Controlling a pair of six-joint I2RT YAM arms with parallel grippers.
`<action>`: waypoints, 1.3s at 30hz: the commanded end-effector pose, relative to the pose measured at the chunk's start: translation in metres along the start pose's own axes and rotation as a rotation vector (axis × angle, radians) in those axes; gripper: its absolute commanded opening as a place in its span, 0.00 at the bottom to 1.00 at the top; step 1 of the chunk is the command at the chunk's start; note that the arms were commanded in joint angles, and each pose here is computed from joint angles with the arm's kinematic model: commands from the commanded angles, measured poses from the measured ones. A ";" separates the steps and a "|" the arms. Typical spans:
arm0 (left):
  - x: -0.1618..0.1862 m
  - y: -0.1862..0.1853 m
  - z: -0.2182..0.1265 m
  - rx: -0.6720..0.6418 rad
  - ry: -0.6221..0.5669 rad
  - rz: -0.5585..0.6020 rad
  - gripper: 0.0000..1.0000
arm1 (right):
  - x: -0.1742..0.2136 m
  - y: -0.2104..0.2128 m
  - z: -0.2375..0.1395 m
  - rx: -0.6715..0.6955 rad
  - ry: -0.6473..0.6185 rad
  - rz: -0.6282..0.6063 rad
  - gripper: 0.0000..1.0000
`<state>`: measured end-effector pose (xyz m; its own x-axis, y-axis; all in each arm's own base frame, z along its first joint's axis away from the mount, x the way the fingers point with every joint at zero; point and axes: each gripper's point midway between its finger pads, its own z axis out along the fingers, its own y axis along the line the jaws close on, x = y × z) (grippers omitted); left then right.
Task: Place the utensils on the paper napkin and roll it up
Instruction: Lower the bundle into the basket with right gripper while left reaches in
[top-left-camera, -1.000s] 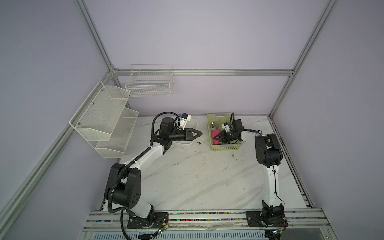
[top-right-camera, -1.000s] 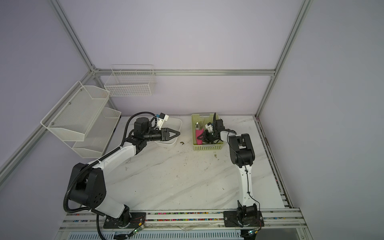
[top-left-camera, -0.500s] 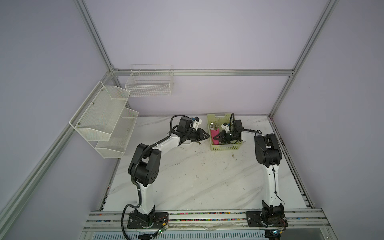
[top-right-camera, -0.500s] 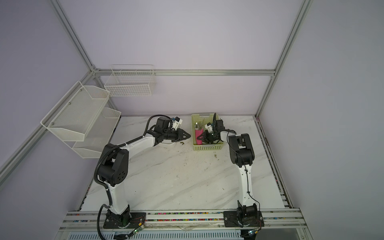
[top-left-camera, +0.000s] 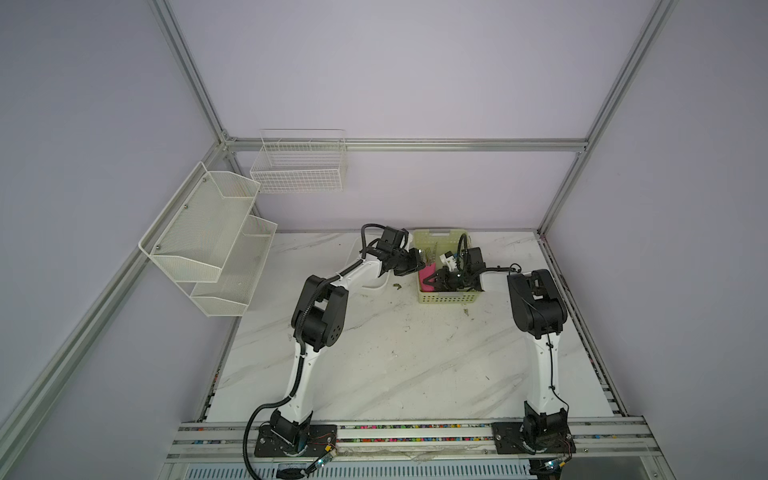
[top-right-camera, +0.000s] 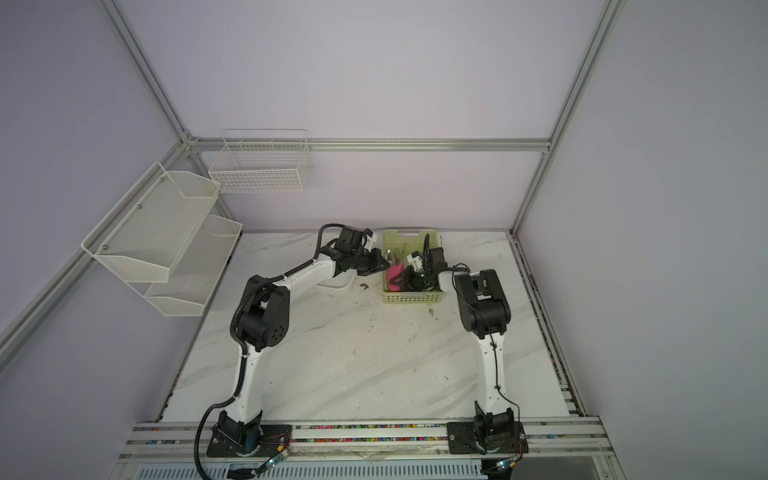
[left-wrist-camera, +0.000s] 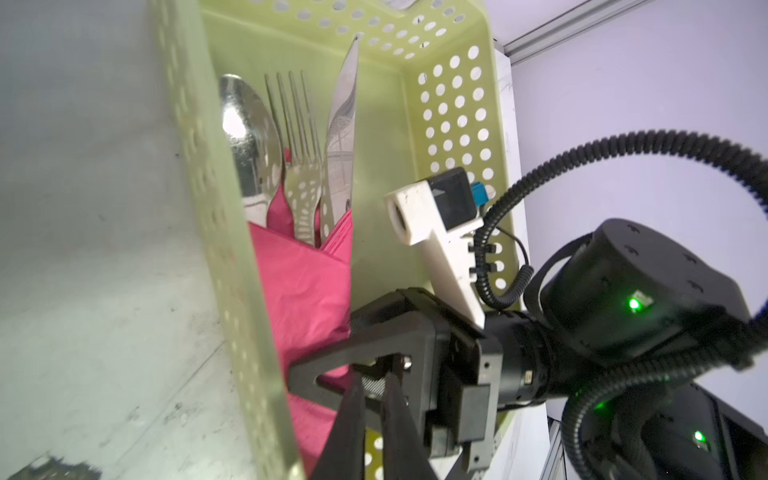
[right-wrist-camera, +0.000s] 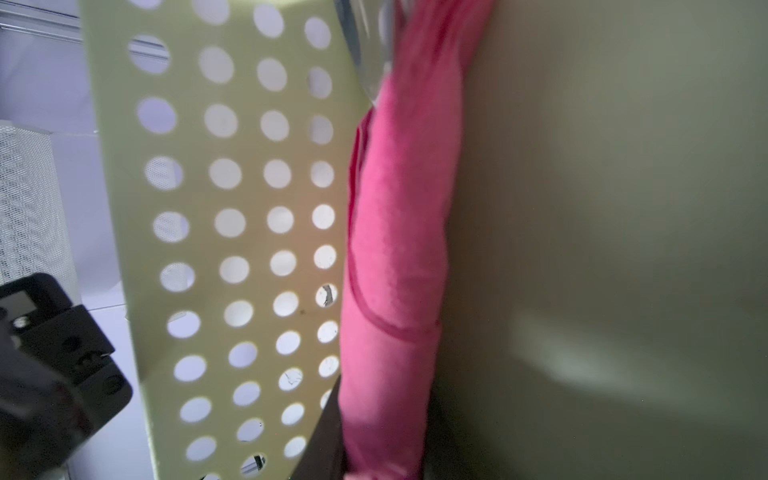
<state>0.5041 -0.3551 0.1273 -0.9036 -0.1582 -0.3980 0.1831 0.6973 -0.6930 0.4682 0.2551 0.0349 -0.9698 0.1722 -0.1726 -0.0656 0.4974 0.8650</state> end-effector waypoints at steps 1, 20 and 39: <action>-0.019 -0.034 -0.007 0.019 -0.054 0.049 0.09 | 0.034 -0.034 0.015 0.077 0.059 0.114 0.00; 0.017 0.008 0.052 -0.108 0.034 0.017 0.00 | 0.033 -0.031 0.013 0.096 0.074 0.077 0.00; 0.037 0.007 0.031 -0.327 0.076 0.165 0.03 | 0.065 0.029 0.022 -0.028 0.065 0.081 0.00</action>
<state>0.4964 -0.3721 0.0781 -0.9085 -0.0367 -0.4164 0.1637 0.8853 -0.4352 0.4433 0.2700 0.0388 -0.9662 0.2053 -0.1558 -0.0336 0.4989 0.8660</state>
